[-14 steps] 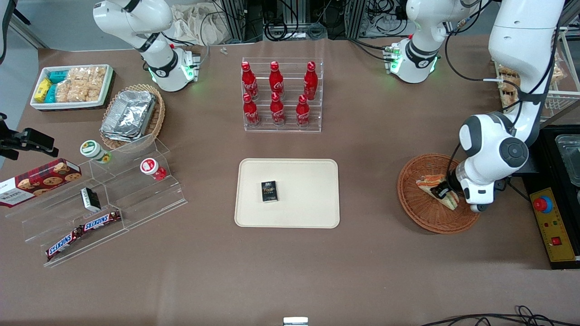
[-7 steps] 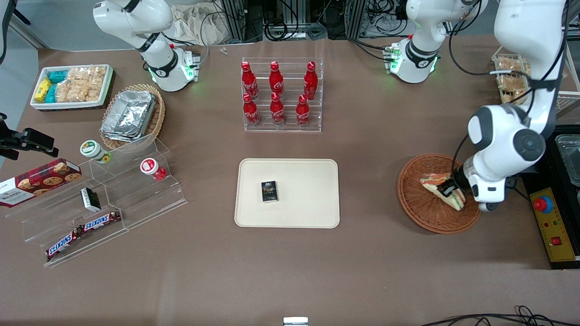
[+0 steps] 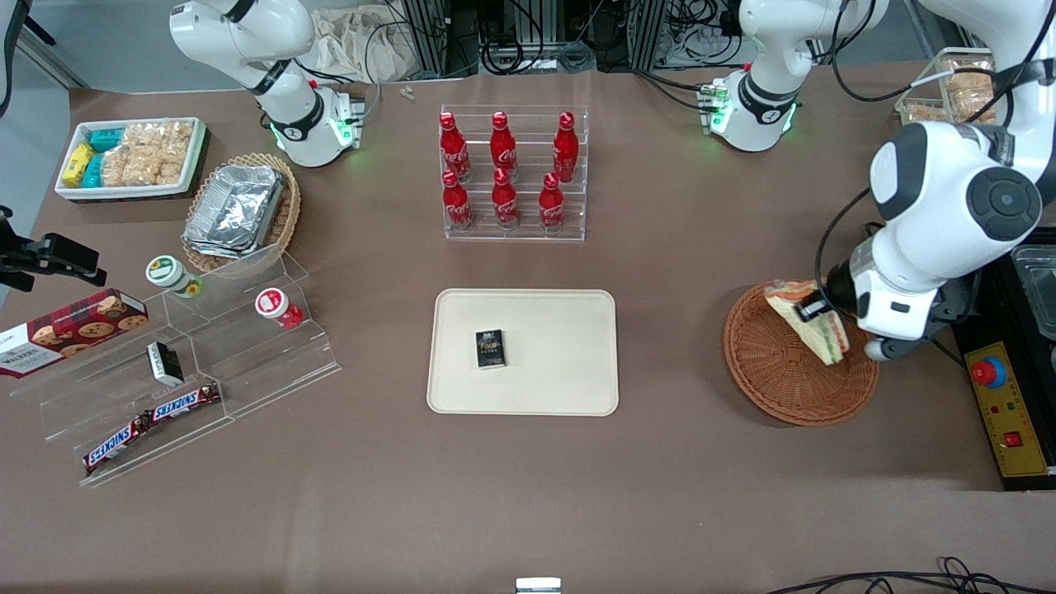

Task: Place sandwich from basket to tray
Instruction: 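Lift the sandwich out of the basket and carry it toward the tray, then lower the sandwich onto the white tray beside the black box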

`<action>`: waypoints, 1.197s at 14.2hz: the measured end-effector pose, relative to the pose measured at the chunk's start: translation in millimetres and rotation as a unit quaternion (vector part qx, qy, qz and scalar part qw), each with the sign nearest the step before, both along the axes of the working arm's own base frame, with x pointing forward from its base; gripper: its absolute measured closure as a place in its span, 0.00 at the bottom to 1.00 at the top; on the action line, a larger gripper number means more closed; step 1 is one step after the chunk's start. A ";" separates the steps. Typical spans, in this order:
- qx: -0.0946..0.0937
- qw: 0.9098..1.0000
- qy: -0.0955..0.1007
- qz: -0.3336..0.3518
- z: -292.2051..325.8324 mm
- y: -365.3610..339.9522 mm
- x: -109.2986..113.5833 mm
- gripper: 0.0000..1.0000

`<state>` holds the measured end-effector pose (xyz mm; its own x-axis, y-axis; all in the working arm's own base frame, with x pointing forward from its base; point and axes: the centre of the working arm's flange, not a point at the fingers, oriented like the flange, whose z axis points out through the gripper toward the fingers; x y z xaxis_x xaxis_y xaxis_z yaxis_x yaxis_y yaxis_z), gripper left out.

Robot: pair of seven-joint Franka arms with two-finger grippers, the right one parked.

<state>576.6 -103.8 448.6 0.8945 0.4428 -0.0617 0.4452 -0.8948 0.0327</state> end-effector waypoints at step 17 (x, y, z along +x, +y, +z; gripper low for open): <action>-0.015 0.975 -0.023 -0.220 -80.4 -240.2 -36.0 0.84</action>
